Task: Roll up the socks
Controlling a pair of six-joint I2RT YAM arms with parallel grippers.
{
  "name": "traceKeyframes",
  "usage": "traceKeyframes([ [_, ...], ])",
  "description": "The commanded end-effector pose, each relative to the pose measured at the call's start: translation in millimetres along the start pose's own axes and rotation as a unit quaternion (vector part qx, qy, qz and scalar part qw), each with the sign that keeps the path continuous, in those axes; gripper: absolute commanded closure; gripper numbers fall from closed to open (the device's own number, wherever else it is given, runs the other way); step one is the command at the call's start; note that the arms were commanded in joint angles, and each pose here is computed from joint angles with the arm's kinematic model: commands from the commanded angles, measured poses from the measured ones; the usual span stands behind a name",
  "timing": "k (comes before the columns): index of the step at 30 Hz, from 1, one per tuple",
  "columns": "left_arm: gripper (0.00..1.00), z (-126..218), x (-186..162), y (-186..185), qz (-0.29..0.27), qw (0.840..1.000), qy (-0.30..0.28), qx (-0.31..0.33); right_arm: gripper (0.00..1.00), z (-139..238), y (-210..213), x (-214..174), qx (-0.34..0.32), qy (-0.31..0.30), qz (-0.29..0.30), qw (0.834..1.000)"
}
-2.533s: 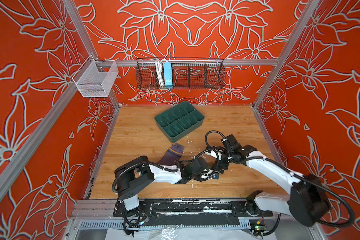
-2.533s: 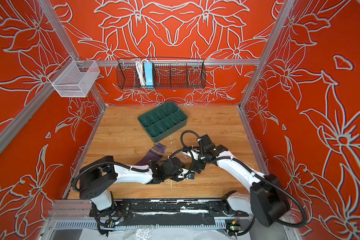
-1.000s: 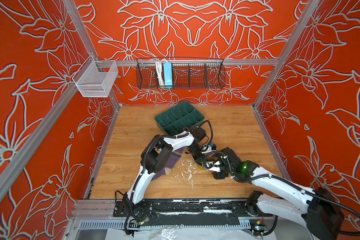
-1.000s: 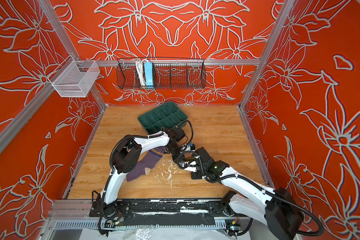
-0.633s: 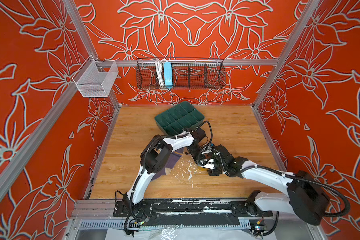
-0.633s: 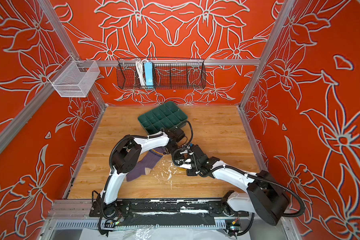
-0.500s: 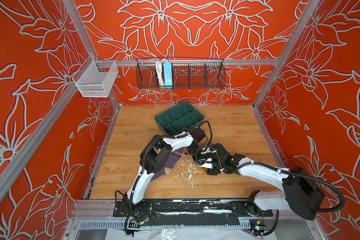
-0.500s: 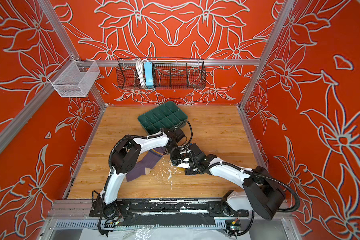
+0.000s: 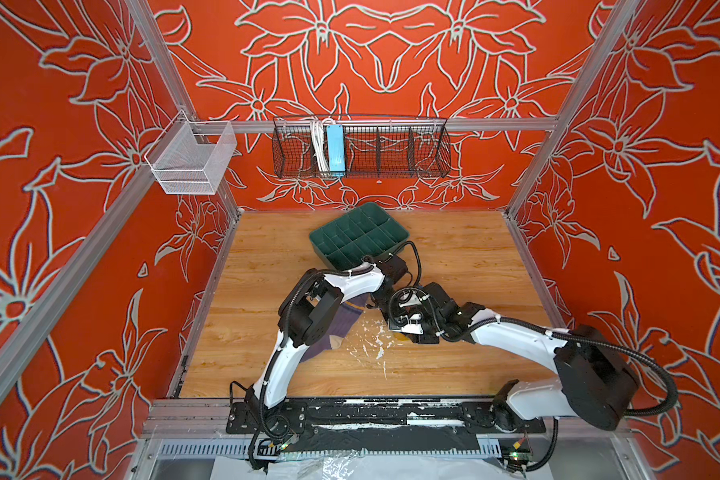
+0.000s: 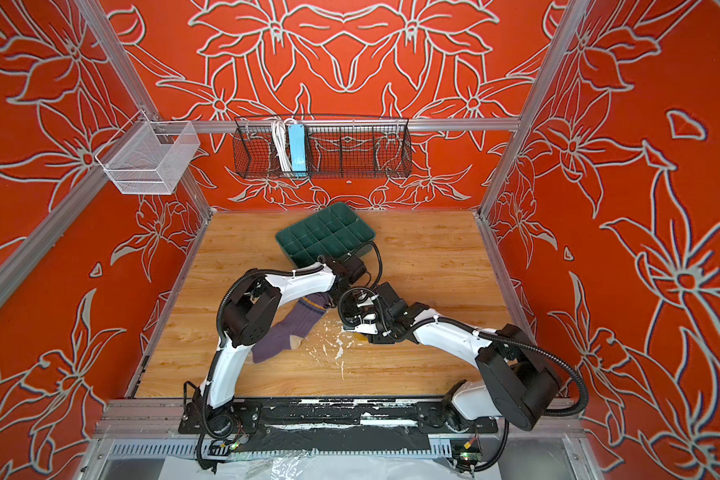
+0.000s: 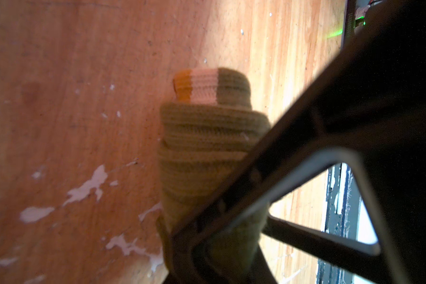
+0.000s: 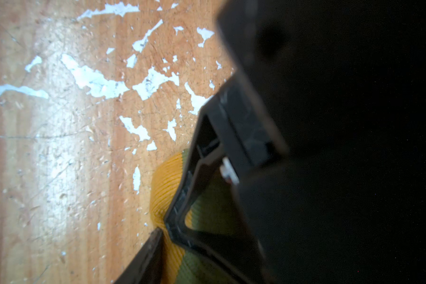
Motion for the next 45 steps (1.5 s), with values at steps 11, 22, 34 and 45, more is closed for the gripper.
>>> traceKeyframes([
  [11, 1.0, -28.0, -48.7, -2.1, 0.048, 0.991, 0.121, 0.03, 0.32, -0.1, -3.4, -30.1, -0.054, 0.107, -0.053, 0.991],
  [22, 1.0, -26.1, -46.5, -0.8, 0.054, 0.992, 0.109, 0.028, 0.15, 46.5, 5.8, -25.2, -0.089, 0.061, -0.07, 0.992],
  [34, 1.0, -26.5, -42.7, 1.1, 0.121, 0.984, 0.11, -0.066, 0.08, 51.9, 13.6, -14.1, -0.11, -0.021, -0.04, 0.993],
  [45, 1.0, -30.2, -46.5, 14.0, 0.164, 0.977, 0.104, -0.091, 0.15, 28.3, 5.3, 3.2, -0.047, -0.04, -0.045, 0.997],
])
Point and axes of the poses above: each gripper's point midway between its finger pads, its own z axis back along the fingers, its own y axis along the line the jaws close on, x = y × z, the point moved 7 cm from there along z, back along the fingers, and after that the axes turned 6 degrees about z, right-handed, at the moved point
